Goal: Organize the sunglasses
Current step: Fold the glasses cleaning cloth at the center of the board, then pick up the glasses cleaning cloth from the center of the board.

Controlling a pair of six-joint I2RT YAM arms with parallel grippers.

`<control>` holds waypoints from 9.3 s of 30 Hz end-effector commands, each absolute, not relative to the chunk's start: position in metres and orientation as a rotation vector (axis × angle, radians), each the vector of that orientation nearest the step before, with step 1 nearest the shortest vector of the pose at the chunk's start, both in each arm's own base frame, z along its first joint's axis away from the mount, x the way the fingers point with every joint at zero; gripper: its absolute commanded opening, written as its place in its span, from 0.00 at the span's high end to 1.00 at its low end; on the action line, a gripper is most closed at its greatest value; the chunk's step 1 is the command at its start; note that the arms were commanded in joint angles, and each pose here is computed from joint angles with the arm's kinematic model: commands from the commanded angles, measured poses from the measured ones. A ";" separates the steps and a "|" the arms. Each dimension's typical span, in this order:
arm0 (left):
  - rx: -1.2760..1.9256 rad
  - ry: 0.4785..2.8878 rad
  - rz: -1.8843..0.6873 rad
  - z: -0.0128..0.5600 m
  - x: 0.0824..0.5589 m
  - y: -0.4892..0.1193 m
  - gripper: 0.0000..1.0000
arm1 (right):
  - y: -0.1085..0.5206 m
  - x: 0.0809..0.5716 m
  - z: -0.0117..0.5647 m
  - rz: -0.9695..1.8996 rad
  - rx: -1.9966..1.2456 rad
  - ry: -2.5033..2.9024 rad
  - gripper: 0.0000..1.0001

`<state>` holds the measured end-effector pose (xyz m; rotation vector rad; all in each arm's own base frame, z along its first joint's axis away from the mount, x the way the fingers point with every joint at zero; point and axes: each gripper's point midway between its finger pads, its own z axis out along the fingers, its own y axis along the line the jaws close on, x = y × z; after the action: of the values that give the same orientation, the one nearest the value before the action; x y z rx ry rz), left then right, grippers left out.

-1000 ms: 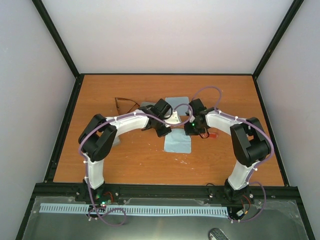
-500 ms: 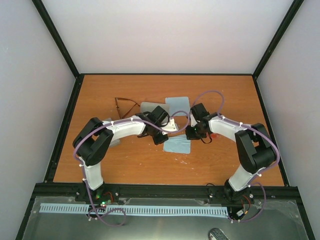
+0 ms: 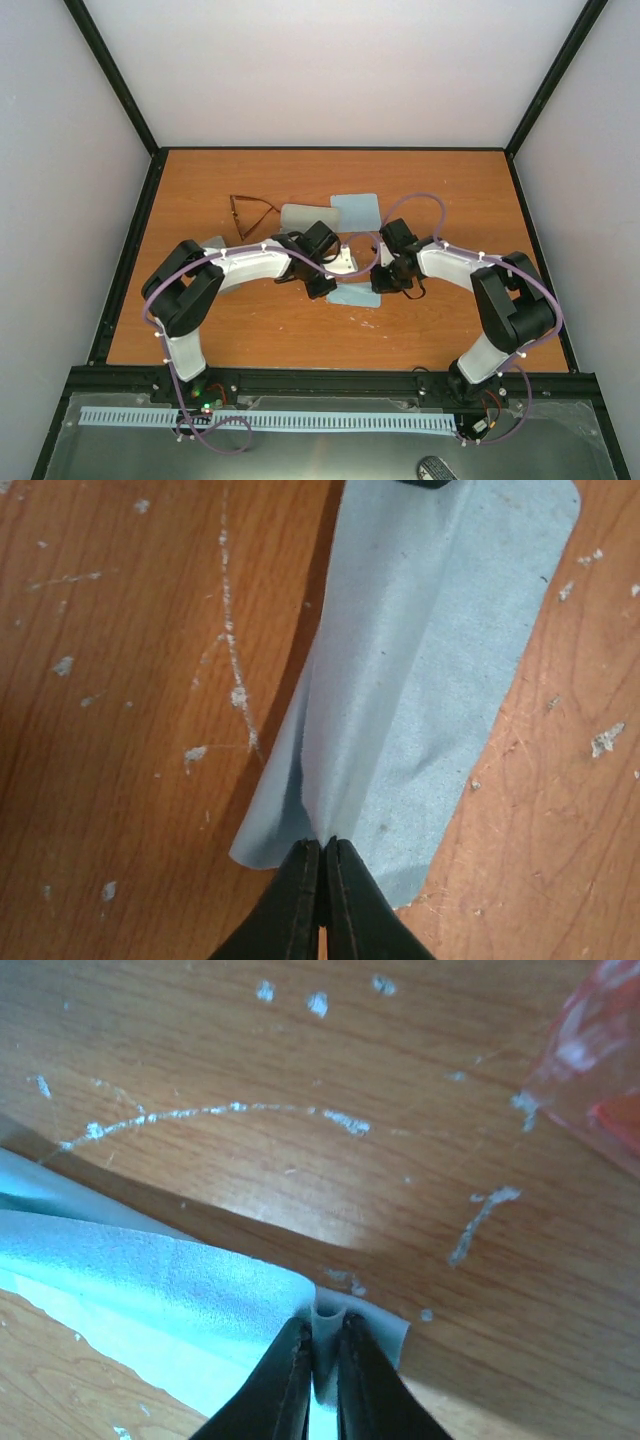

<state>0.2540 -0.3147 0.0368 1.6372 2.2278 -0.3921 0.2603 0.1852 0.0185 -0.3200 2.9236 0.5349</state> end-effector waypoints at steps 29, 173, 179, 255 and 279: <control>1.650 2.160 -0.447 0.048 0.230 -0.324 0.88 | 0.188 0.240 0.038 0.677 -0.263 2.823 0.77; 1.512 2.095 -0.288 0.040 0.280 -0.328 0.84 | 0.170 0.221 0.008 0.359 -0.208 2.947 0.58; 1.509 2.095 -0.287 0.041 0.280 -0.328 0.84 | 0.175 0.218 -0.005 0.382 -0.222 2.986 0.66; 1.464 2.148 -0.531 0.045 0.295 -0.303 1.00 | 0.196 0.257 0.027 0.384 -0.347 2.890 0.97; 1.196 2.174 -0.397 0.092 0.366 -0.217 0.99 | 0.286 0.372 0.066 0.512 -0.533 2.725 0.97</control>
<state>0.3501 -0.2283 0.0706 1.2153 2.2199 -0.4244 0.3614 0.2757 0.0563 -0.4872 2.7511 0.5019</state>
